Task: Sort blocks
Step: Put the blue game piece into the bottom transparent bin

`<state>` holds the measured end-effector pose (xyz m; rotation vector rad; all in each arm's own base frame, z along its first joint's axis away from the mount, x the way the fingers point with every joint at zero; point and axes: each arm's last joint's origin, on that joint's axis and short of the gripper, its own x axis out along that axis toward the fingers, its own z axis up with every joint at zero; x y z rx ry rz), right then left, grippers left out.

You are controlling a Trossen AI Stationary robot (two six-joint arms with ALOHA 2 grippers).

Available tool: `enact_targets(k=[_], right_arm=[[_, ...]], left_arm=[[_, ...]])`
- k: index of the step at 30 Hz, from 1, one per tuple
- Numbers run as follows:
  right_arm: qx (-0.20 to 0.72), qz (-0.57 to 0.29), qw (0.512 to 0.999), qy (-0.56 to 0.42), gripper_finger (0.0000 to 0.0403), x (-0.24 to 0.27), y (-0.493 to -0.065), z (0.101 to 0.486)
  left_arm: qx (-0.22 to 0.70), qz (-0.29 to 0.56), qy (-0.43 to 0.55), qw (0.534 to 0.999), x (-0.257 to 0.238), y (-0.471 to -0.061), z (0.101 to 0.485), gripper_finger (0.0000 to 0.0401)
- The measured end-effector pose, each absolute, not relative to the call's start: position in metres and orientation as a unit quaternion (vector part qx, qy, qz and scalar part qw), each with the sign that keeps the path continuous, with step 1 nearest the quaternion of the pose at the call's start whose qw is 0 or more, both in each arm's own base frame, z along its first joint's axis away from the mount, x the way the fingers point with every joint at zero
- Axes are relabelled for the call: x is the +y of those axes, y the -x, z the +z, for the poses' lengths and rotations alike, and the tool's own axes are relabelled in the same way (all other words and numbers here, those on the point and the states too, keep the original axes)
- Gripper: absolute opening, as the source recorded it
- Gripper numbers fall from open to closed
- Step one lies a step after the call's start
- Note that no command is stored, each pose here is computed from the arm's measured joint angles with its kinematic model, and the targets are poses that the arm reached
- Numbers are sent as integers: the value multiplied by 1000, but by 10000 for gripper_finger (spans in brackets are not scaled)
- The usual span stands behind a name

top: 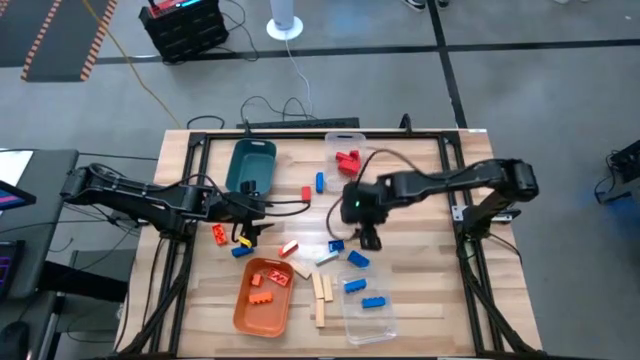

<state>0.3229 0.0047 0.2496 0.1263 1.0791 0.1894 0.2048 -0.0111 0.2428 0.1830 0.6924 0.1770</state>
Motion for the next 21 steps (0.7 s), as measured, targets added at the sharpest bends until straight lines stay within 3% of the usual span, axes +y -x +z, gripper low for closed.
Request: enact_targets(k=[6, 14, 21], right_arm=[[568, 42, 810, -143, 191, 21, -337, 226], [651, -4, 726, -221, 191, 24, -357, 224], [655, 38, 732, -184, 191, 24, -387, 217]], left_arm=[[328, 87, -89, 937, -11, -207, 249, 245], [322, 83, -99, 938, -11, -208, 253, 245], [320, 79, -112, 938, -11, -208, 253, 245]])
